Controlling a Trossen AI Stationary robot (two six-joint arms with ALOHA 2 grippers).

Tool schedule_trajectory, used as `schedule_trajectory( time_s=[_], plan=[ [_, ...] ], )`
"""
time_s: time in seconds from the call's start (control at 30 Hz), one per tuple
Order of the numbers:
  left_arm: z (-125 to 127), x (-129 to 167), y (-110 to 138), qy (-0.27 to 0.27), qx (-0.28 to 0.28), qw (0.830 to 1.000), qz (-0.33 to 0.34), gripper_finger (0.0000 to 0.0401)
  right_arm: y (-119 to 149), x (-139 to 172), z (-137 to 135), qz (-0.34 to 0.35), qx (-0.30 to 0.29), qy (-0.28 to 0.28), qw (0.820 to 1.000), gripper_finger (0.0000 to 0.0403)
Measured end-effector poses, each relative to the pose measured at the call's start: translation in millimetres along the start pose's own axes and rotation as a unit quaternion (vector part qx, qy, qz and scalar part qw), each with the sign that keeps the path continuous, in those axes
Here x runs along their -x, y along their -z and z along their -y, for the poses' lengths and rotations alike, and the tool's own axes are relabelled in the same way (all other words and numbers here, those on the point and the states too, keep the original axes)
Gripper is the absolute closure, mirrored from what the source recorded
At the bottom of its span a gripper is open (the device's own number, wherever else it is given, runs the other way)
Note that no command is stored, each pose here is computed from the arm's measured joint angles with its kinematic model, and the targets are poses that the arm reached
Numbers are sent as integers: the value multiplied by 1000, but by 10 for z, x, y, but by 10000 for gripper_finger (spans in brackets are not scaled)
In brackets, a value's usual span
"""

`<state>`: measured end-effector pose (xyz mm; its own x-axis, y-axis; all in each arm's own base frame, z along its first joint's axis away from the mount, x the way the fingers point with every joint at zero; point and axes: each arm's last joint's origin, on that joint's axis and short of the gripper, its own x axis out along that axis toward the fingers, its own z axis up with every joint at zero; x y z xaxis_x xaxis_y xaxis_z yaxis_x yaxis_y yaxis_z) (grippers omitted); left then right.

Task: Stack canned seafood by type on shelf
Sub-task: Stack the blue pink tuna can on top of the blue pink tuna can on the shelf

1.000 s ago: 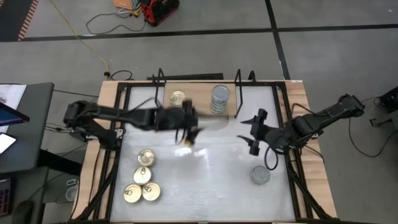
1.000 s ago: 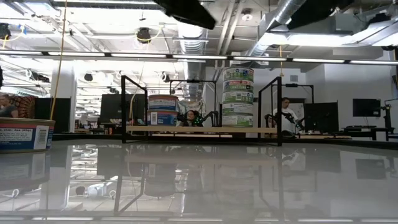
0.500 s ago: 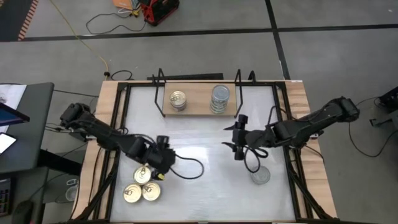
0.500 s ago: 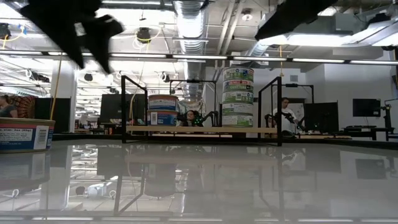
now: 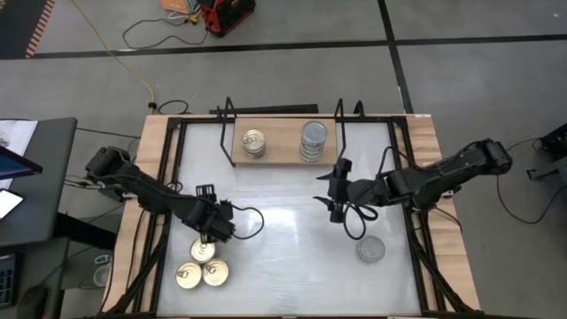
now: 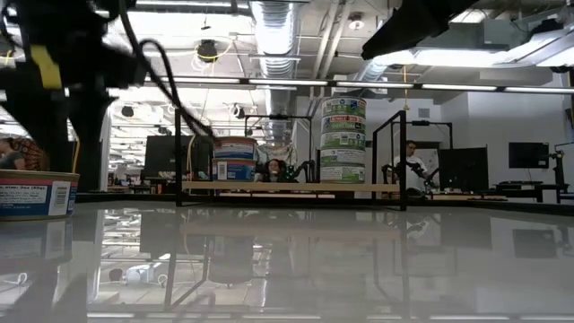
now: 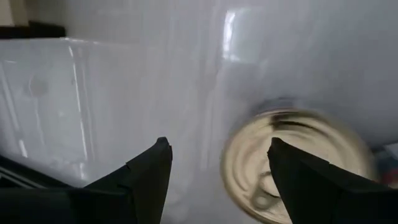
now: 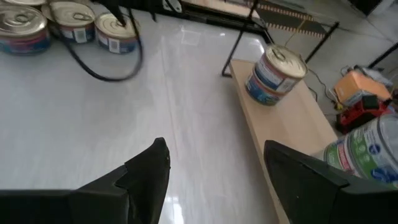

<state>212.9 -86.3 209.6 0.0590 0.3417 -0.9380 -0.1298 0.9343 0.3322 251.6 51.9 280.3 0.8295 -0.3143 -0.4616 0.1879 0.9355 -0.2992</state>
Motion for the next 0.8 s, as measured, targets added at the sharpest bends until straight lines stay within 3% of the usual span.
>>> schedule_trajectory(
  time_s=[0.17,0.3,0.43,0.57,0.7,0.8],
  plan=[
    [-3,-202,4,5,-16,1000,15,147,-20,7,-13,10,8,-3,1000,111],
    [58,-274,-173,3,-31,991,131,147,-34,7,-10,16,7,-2,1000,111],
    [84,-314,-386,-54,-28,962,267,147,-43,7,-10,20,6,-3,1000,111],
    [53,-218,-608,-65,-21,925,373,147,-40,36,-25,20,10,-7,1000,111],
    [-14,-32,-680,-53,-39,918,390,147,-27,103,-31,15,15,-14,1000,111],
    [-38,92,-665,8,-76,932,355,147,-19,145,-28,12,11,-17,1000,111]
  ],
)
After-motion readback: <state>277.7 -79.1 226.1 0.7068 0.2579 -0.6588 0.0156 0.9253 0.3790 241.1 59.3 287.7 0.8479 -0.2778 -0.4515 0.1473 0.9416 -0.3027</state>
